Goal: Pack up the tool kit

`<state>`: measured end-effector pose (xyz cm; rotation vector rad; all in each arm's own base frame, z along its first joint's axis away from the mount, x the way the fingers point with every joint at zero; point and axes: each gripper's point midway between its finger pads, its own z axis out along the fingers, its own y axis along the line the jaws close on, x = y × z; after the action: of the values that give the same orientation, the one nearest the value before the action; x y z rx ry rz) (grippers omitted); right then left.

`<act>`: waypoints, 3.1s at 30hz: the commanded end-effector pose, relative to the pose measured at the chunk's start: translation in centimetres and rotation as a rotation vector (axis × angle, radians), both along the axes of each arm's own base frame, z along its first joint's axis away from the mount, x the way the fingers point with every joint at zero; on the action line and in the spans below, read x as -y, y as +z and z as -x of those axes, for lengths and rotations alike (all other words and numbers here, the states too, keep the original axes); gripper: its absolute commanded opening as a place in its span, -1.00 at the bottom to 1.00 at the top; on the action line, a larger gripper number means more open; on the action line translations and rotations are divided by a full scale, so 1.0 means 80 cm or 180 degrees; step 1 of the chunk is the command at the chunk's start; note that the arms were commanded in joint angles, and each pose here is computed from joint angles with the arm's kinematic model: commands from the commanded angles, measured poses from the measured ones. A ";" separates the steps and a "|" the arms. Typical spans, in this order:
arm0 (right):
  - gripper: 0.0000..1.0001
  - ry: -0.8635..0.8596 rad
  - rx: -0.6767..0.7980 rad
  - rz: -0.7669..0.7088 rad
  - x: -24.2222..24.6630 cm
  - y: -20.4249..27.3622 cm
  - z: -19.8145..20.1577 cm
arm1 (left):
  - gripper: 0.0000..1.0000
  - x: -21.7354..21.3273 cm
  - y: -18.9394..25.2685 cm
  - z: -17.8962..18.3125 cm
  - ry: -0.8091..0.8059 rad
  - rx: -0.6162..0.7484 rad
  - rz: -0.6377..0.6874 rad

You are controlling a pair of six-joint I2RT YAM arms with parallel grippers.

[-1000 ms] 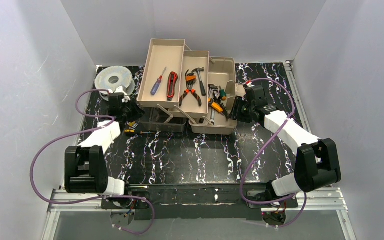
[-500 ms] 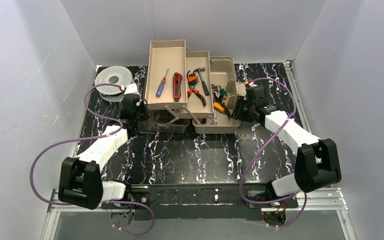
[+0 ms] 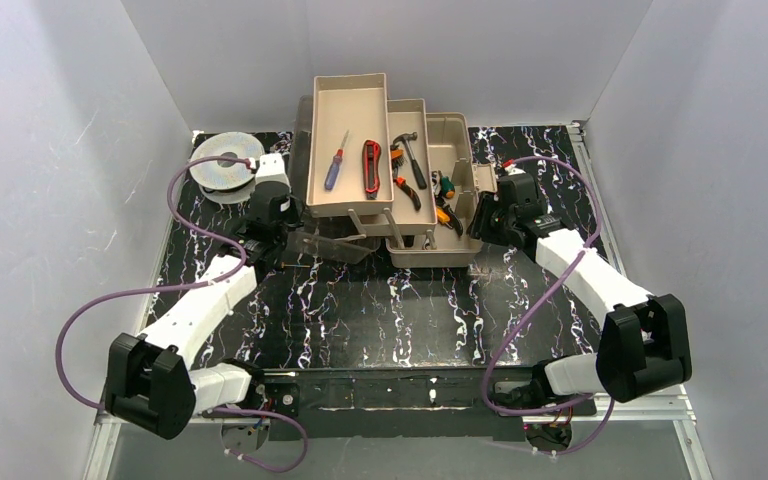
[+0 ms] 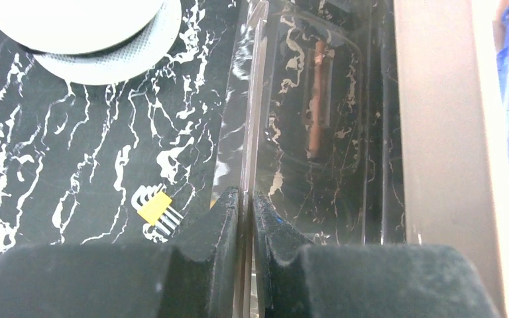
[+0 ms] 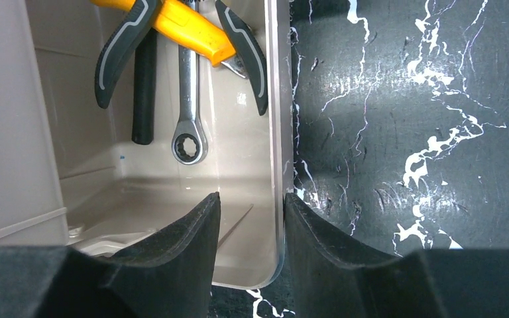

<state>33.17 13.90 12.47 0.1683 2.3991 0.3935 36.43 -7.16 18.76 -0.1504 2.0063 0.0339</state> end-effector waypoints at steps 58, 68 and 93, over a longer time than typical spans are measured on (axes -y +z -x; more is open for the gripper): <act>0.13 -0.1106 0.0590 -0.0598 0.112 0.058 0.029 | 0.79 0.476 0.174 0.141 -0.3517 0.0369 0.1707; 0.25 -0.0567 0.0892 -0.0842 0.079 0.125 0.013 | 0.96 0.342 0.191 0.070 -0.2754 0.0008 0.2056; 0.74 0.0304 0.0722 -0.1017 0.001 0.187 -0.066 | 0.96 0.270 0.065 -0.047 -0.1955 -0.0684 0.2586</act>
<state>37.45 12.99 26.64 0.2008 2.1053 0.7991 39.47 -27.53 24.14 -0.0387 2.0783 -1.1206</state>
